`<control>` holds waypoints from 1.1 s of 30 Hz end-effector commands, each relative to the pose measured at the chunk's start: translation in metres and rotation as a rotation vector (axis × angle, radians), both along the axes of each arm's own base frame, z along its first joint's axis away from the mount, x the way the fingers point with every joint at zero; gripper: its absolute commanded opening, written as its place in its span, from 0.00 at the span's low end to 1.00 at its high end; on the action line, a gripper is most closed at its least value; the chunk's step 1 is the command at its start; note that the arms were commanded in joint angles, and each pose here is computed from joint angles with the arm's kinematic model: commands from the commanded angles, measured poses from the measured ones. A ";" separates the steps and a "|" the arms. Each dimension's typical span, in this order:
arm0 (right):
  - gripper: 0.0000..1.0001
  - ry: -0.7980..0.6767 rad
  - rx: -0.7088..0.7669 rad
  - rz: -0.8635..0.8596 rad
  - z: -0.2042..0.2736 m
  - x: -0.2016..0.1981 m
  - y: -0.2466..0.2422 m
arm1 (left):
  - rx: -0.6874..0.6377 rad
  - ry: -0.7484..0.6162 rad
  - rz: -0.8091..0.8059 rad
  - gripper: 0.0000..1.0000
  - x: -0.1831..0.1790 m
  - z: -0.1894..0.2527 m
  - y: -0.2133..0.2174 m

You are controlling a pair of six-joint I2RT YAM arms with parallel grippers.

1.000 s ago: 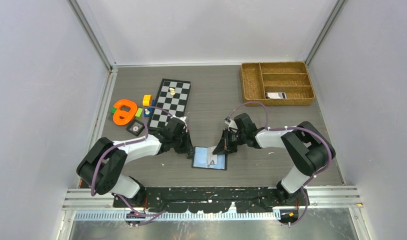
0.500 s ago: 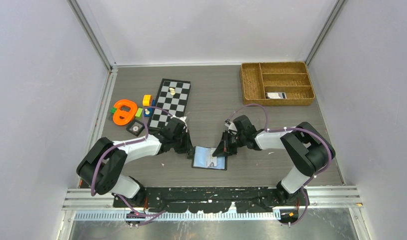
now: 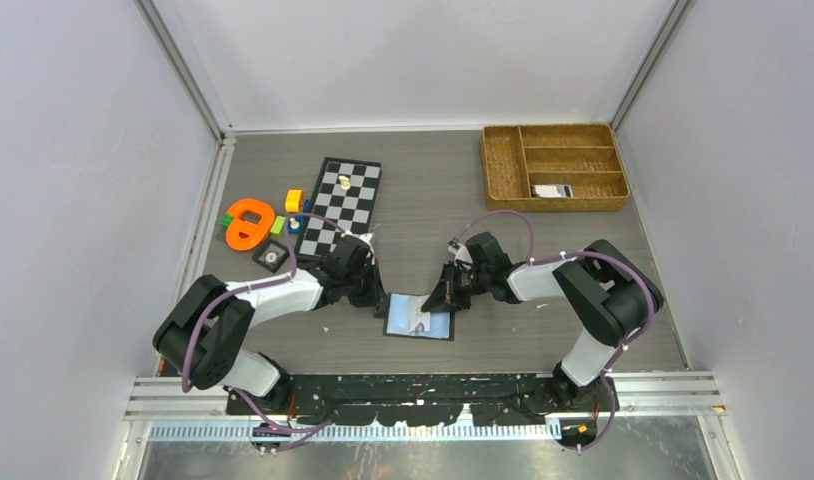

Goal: Put the credit cards into the card holder
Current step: Insert the credit card into the card holder.

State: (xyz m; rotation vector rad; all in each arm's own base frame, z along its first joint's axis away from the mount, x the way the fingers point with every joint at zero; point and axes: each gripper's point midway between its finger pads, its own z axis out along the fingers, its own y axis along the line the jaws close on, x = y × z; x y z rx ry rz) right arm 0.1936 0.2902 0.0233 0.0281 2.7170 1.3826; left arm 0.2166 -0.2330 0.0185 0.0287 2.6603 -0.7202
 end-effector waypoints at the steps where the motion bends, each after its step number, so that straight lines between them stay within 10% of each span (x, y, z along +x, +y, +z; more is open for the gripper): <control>1: 0.01 -0.003 -0.058 -0.039 -0.022 0.001 -0.006 | 0.105 0.068 -0.019 0.00 -0.023 -0.027 0.021; 13: 0.02 0.024 -0.067 -0.024 -0.025 -0.006 -0.002 | 0.090 0.066 -0.019 0.00 -0.023 -0.024 0.019; 33: 0.36 -0.083 -0.240 -0.023 0.014 0.002 -0.023 | 0.048 0.031 0.033 0.00 -0.025 -0.017 0.022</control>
